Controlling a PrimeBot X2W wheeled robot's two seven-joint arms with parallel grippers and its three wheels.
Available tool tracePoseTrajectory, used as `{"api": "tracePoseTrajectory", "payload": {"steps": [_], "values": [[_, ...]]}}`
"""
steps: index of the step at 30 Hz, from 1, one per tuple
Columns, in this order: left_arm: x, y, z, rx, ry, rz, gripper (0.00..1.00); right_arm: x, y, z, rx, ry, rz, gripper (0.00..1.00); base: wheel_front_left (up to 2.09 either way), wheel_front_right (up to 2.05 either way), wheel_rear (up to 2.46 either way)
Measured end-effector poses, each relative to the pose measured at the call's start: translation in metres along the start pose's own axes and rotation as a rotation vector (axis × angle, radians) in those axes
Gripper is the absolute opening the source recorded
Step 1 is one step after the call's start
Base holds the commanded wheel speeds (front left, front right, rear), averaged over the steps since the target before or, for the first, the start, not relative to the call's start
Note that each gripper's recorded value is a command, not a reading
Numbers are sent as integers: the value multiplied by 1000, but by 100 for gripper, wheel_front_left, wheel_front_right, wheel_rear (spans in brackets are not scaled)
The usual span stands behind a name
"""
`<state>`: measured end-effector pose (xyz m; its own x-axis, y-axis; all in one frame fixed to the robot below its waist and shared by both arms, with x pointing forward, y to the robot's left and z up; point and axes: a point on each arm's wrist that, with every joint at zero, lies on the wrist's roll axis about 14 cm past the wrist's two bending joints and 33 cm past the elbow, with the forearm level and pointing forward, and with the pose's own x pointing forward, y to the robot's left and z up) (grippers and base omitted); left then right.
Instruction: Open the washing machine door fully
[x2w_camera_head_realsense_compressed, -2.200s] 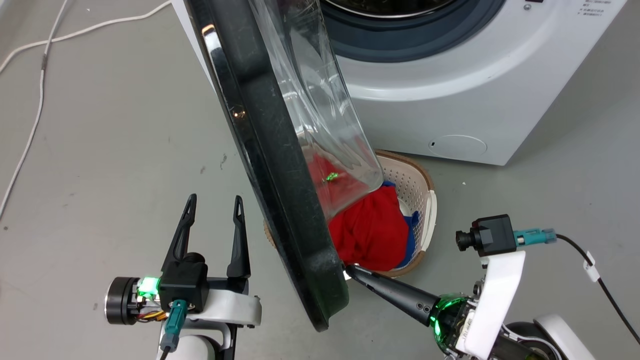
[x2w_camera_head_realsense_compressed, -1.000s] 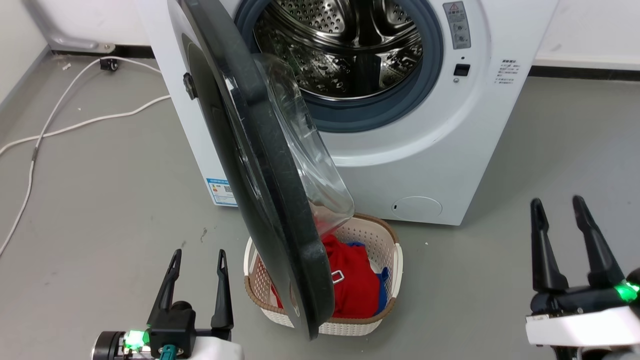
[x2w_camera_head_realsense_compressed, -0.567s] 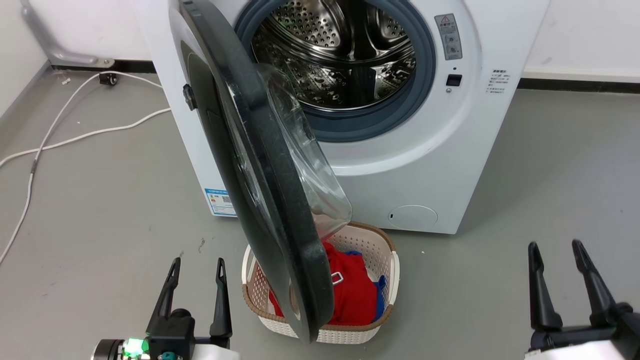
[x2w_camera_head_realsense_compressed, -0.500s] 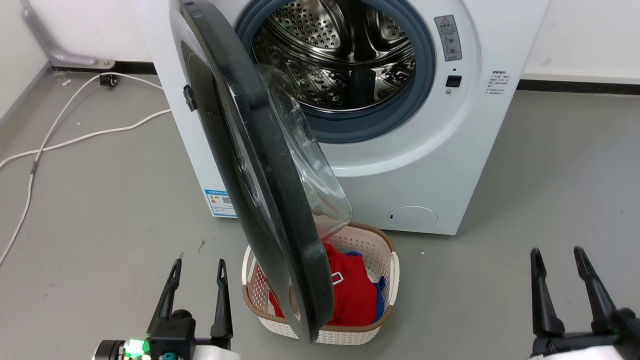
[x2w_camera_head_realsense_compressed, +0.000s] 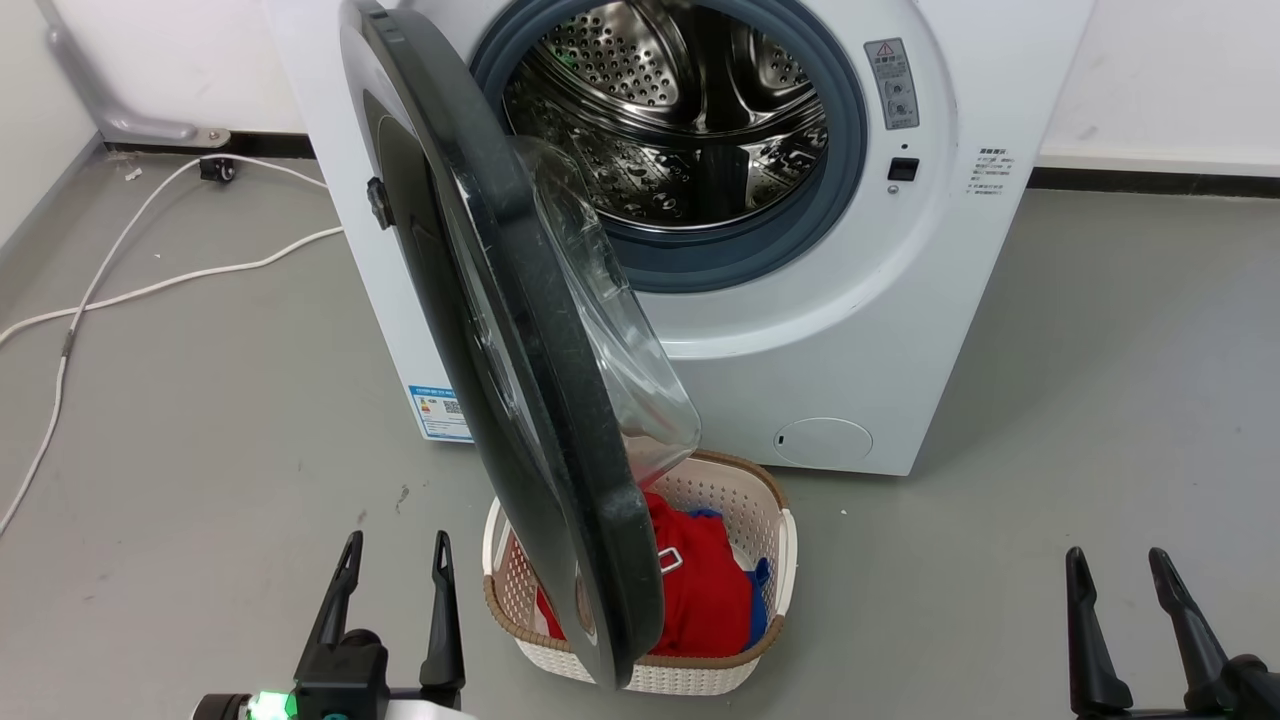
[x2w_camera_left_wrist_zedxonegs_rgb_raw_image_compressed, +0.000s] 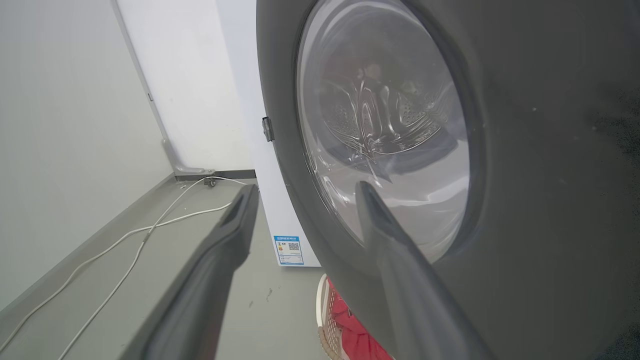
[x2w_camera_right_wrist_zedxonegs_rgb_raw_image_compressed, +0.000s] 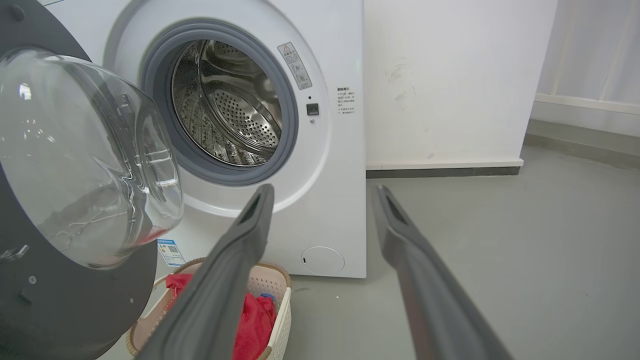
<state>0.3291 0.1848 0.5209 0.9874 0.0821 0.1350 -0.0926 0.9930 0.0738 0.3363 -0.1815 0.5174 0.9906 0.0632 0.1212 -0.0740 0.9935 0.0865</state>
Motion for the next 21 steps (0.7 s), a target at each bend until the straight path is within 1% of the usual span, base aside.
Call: {"api": "tracePoseTrajectory", "payload": {"steps": [5,6,7,8,11,14,18,21], "values": [[-1,2,-2,-6,8,10,100,0,-2,-1,0,3,-6,100,0,0,0],[-1,2,-3,-8,9,12,64,-1,-1,-2,-3,6,-4,100,0,0,0],[-1,3,-2,-3,6,19,19,0,-1,-2,-6,7,-1,100,0,0,0],[-1,4,-2,0,6,23,0,0,0,-2,-8,8,1,100,0,0,0],[1,8,2,13,-6,40,0,0,1,-2,-9,8,6,100,0,0,0],[6,15,18,27,-59,65,0,1,2,-2,-9,8,9,100,0,0,0],[17,29,56,66,-182,97,0,3,3,0,-9,-1,12,100,0,0,0],[23,33,94,88,-305,108,0,4,3,1,-10,-4,13,100,0,0,0]]}}
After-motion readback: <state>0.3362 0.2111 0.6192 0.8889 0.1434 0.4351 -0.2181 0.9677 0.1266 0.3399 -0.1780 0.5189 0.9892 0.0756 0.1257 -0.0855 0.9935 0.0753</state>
